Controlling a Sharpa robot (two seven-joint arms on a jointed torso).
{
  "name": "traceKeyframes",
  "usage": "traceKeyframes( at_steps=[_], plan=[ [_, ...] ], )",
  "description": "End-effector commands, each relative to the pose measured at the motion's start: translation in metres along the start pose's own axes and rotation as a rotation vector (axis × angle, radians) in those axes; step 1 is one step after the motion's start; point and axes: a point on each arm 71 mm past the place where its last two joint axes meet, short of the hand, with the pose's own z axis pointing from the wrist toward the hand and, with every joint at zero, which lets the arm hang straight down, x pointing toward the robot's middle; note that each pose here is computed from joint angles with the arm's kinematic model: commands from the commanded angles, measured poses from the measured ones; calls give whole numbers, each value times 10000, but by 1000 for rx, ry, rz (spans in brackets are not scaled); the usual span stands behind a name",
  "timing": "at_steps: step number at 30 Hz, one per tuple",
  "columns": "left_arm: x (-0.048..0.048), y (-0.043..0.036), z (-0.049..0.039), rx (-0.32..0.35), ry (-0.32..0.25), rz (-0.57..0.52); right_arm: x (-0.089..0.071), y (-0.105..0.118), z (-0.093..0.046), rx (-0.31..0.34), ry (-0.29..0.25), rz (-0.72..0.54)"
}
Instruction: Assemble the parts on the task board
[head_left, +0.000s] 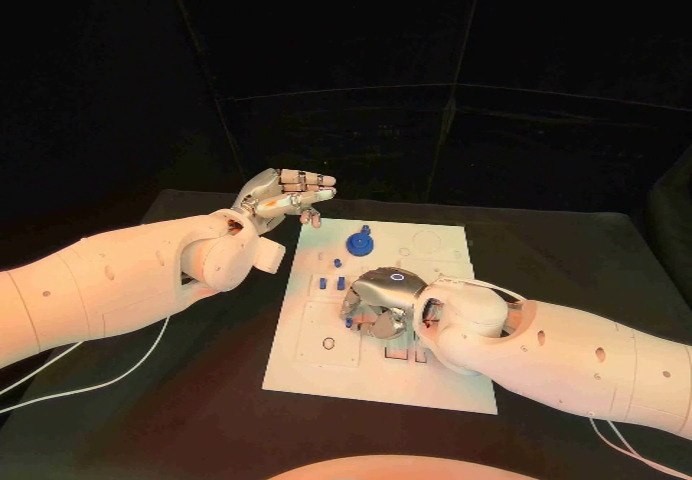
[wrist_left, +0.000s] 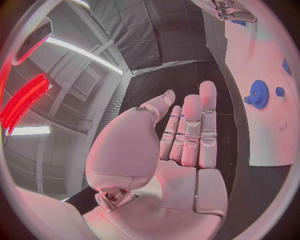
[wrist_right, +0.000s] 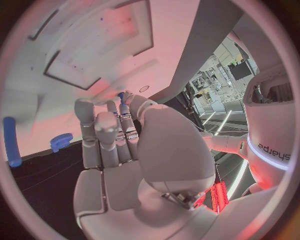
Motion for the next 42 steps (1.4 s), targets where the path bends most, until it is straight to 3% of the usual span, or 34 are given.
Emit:
traceKeyframes(
  at_steps=[1,9,15,19,25,30,42],
  plan=[
    [9,-12,4,2,10,-9,-20,-1,-3,2,-23,-14],
    [-1,-10,0,0,9,-8,-81,26,-58,-22,-103,24],
    [-15,-10,-6,-2,6,-7,-139,-30,-255,-8,-136,65],
    [-23,-9,-9,-3,4,-6,-237,-151,-393,40,-135,85],
    [-8,-7,-6,-5,9,-9,-487,-480,-572,166,-112,53],
    [-12,-4,-5,-6,8,-8,-566,-660,-677,235,-91,12],
    [0,2,2,-8,12,-9,-582,-743,-711,267,-56,-36]
  ],
)
